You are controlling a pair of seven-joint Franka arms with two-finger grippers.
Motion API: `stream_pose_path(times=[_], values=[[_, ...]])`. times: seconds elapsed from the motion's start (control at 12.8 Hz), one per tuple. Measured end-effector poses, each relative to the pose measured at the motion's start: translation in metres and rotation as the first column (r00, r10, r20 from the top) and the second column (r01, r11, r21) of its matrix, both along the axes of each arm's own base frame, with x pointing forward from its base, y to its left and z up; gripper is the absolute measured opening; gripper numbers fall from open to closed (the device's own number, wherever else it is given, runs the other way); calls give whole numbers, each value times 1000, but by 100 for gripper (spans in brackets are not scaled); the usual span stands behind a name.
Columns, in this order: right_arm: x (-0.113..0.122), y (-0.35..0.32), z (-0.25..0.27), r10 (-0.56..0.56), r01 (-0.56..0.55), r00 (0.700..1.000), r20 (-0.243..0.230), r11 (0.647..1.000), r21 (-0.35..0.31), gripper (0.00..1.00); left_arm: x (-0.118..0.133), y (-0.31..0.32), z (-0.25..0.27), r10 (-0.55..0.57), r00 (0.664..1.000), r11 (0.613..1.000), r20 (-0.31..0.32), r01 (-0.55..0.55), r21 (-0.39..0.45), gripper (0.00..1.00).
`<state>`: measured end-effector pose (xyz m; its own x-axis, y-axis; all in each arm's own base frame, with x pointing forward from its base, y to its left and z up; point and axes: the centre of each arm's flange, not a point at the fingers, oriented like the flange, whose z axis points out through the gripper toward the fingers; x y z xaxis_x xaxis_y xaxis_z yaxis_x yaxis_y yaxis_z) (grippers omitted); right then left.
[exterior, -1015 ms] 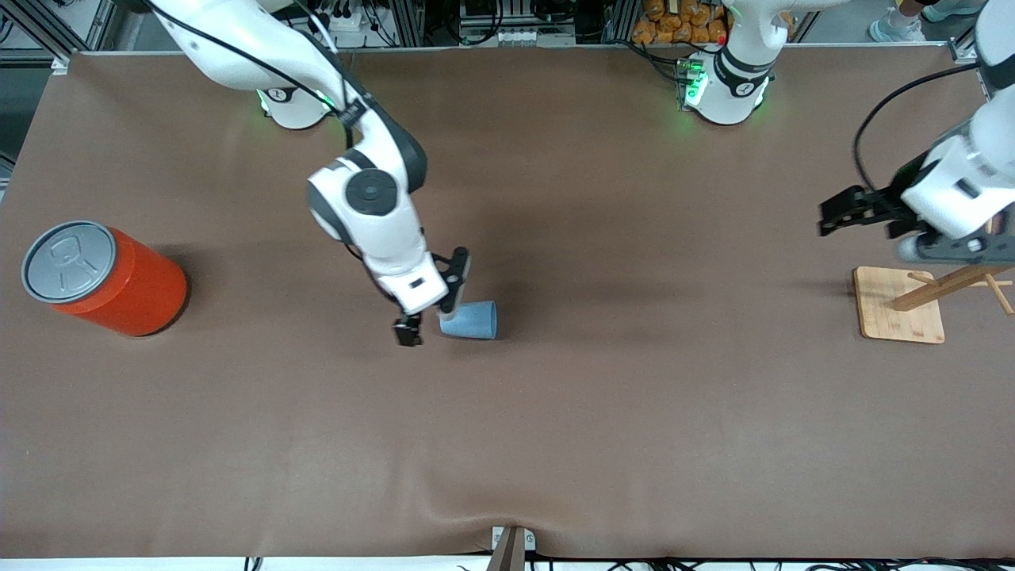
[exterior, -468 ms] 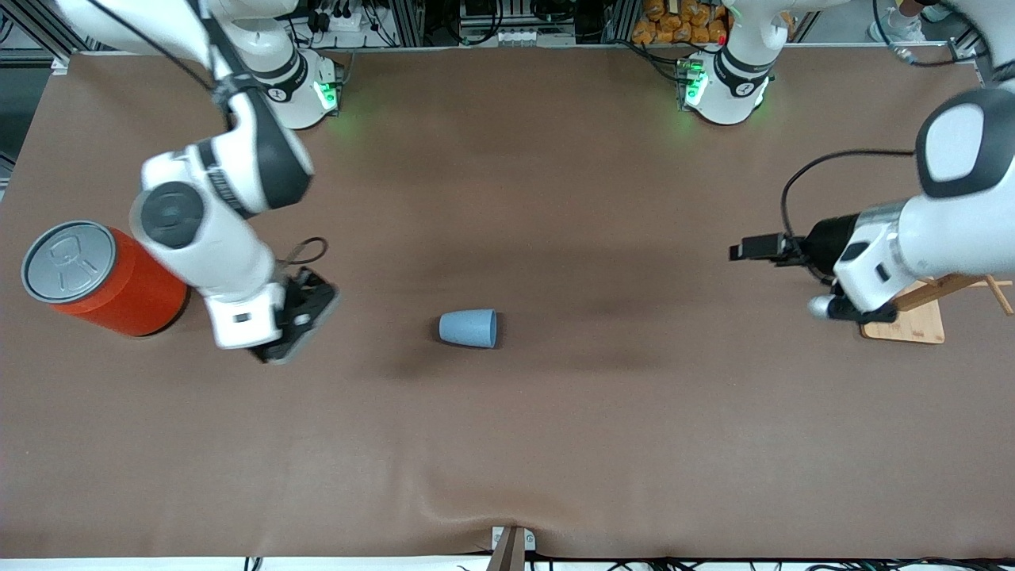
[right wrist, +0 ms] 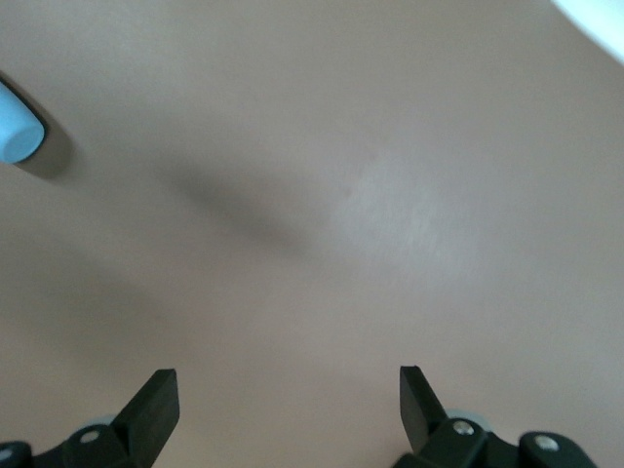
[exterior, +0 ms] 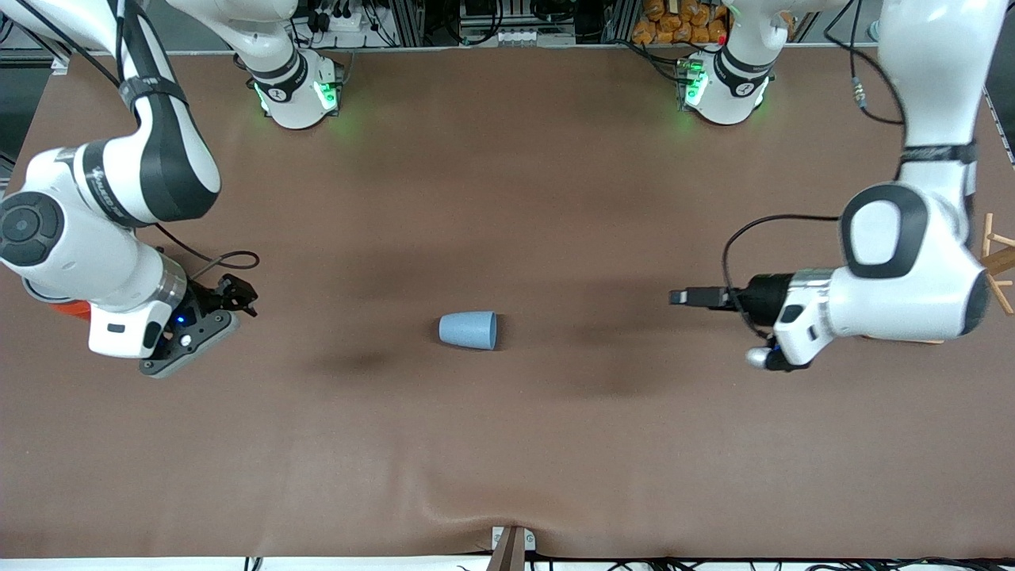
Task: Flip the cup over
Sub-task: 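Move the left gripper to the cup while the right gripper withdraws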
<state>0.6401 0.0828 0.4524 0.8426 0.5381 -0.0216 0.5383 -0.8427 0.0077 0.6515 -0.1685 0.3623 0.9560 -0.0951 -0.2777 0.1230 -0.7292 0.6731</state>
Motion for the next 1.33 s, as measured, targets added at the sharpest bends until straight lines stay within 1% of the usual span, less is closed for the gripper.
stream_pose_path(times=[0.08, 0.16, 0.23, 0.31, 0.39, 0.55, 0.7, 0.86, 1.09, 1.33], values=[[-5, -1, 7, -34, 34, 999, -11, 999, -8, 100, 2, -14, -22, 3, 1000, 998, -8, -3, -68, 100], [-8, -8, 13, -62, 62, 998, -16, 998, -15, 100, 3, -28, -43, 7, 1000, 993, -8, -8, -114, 100], [-12, -20, 16, -92, 92, 996, -20, 996, -17, 100, 2, -43, -63, 6, 1000, 991, -4, -7, -136, 100], [-15, -37, 17, -141, 140, 989, -34, 990, -12, 100, 1, -57, -75, 7, 1000, 990, 4, -6, -141, 100], [-19, -54, 15, -204, 203, 977, -60, 979, -14, 100, 1, -70, -81, 9, 1000, 988, 12, -7, -152, 100], [-27, -64, 16, -315, 313, 943, -107, 949, -36, 100, -1, -98, -90, 18, 999, 978, 27, -12, -208, 100], [-36, -48, 27, -366, 365, 923, -120, 931, -32, 100, -8, -129, -110, 27, 997, 971, 70, -10, -238, 100], [-42, -24, 41, -385, 385, 917, -105, 923, -27, 100, -15, -152, -135, 17, 993, 967, 116, 13, -253, 100], [-50, -3, 66, -394, 393, 917, -64, 919, -22, 100, -22, -175, -161, 44, 991, 949, 125, -3, -316, 100], [-46, -13, 95, -411, 411, 911, -12, 912, 6, 100, -29, -201, -182, 61, 986, 940, 156, -4, -342, 100]])
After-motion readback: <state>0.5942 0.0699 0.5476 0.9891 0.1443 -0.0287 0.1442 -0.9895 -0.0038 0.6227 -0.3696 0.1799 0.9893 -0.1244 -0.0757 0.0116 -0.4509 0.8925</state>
